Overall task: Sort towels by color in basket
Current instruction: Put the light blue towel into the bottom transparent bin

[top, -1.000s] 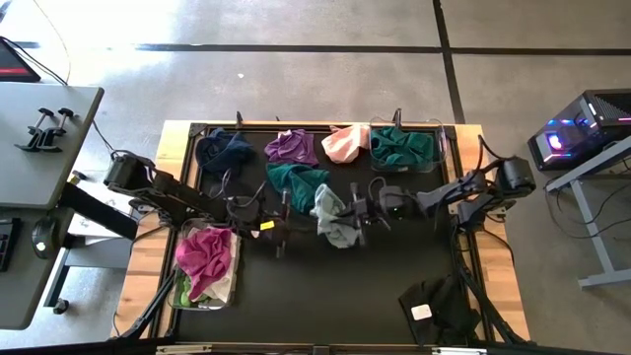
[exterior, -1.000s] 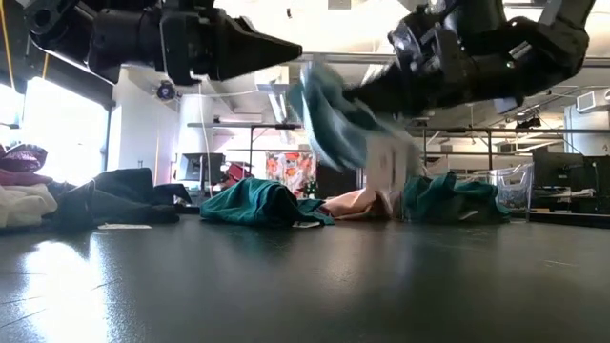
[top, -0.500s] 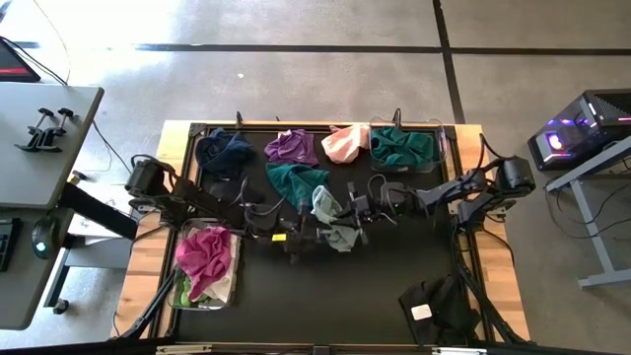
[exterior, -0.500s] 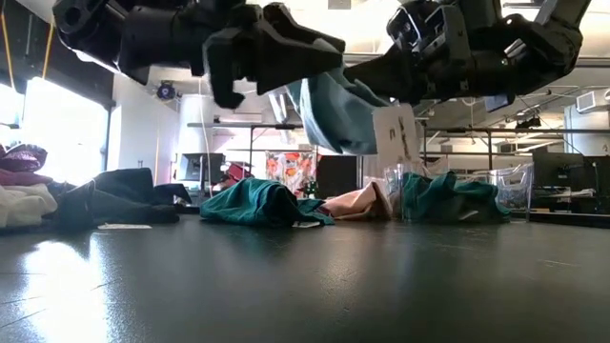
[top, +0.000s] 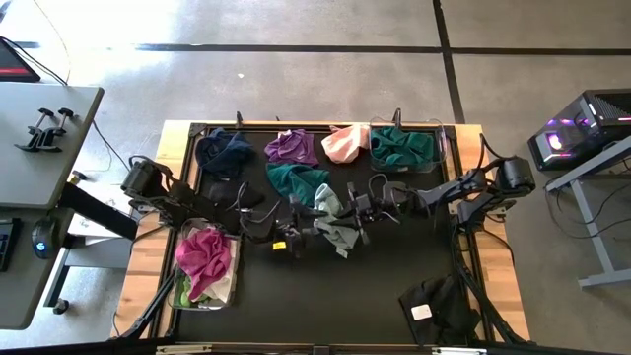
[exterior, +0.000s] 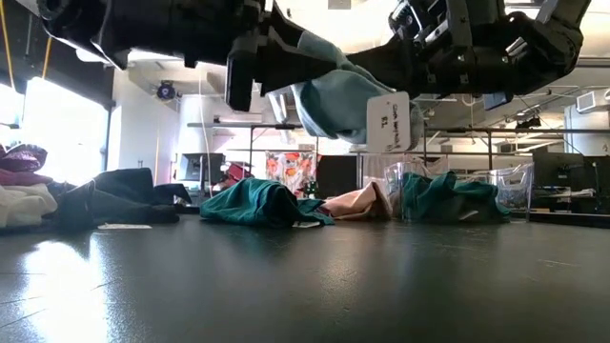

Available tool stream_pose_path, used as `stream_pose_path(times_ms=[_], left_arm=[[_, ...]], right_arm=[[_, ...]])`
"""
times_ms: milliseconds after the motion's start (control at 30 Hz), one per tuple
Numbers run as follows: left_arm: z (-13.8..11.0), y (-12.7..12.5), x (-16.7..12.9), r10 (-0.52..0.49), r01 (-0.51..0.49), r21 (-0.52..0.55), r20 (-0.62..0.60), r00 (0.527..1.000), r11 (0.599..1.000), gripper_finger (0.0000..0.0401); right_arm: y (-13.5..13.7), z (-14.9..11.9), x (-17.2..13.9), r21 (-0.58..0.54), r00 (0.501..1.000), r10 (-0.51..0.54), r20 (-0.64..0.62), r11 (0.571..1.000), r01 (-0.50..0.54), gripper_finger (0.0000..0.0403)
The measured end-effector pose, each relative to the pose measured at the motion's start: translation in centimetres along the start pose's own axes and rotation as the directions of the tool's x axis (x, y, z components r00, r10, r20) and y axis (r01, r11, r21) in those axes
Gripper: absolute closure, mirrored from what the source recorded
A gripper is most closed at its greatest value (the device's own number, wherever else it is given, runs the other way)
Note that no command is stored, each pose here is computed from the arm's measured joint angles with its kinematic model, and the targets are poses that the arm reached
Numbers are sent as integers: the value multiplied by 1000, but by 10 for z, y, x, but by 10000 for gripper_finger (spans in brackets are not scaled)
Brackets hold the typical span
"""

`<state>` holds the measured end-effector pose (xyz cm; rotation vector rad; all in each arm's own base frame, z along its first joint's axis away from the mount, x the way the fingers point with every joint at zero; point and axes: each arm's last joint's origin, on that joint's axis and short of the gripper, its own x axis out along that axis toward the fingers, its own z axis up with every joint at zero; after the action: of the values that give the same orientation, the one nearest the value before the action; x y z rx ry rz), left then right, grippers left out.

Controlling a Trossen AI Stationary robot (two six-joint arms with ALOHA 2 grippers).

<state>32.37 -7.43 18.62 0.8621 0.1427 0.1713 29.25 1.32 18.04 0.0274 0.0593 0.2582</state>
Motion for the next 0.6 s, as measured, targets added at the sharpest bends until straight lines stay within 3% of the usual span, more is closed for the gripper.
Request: stream_pose_path(times_ms=[167,600], left_arm=[[-6,7,5,-11,15,-125,32,999,992,157],[-18,14,12,-35,43,-267,32,999,963,155]], right_arm=[[0,2,0,0,1000,0,22,1000,0,388],[1,3,0,17,999,-22,33,1000,21,388]])
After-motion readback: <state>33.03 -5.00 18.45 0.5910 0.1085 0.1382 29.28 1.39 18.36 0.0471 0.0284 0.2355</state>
